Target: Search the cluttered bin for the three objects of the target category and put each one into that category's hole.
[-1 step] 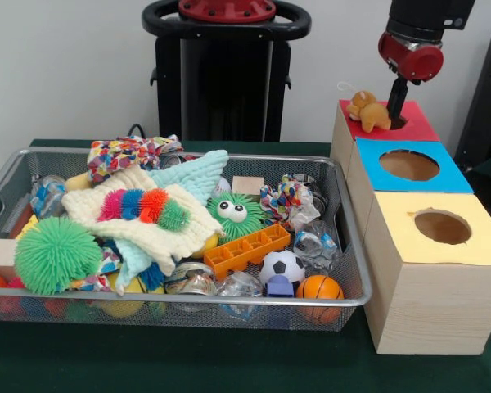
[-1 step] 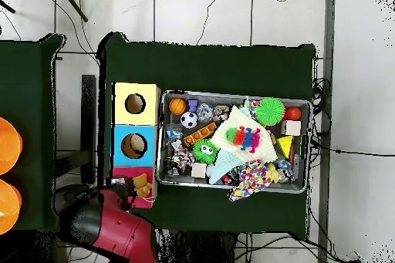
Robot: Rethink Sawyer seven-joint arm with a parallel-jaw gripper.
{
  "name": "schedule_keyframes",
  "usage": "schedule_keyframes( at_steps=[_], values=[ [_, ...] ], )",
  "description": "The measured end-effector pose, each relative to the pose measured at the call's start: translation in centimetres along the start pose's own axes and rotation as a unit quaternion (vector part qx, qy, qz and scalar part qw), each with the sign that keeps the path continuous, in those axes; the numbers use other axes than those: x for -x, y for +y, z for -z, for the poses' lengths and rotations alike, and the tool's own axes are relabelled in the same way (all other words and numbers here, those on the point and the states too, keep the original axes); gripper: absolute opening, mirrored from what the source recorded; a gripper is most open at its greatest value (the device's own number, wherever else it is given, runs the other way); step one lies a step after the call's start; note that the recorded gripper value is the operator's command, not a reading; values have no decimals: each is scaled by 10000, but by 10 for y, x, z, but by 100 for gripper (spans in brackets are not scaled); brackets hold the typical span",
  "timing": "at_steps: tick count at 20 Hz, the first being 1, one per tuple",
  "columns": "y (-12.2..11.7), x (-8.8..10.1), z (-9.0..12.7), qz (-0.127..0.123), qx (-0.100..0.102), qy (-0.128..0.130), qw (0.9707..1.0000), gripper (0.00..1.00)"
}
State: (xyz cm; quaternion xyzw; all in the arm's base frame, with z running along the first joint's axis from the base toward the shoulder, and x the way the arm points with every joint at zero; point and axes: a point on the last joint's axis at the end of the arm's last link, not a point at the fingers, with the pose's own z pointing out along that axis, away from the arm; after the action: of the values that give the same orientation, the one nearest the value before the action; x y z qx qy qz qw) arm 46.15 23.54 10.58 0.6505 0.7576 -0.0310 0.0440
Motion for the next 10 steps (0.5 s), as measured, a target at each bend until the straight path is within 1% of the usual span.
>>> schedule_keyframes(
  at_steps=[10],
  values=[
    [-2,-7,0,66,-1,18,10000,0]
  ],
)
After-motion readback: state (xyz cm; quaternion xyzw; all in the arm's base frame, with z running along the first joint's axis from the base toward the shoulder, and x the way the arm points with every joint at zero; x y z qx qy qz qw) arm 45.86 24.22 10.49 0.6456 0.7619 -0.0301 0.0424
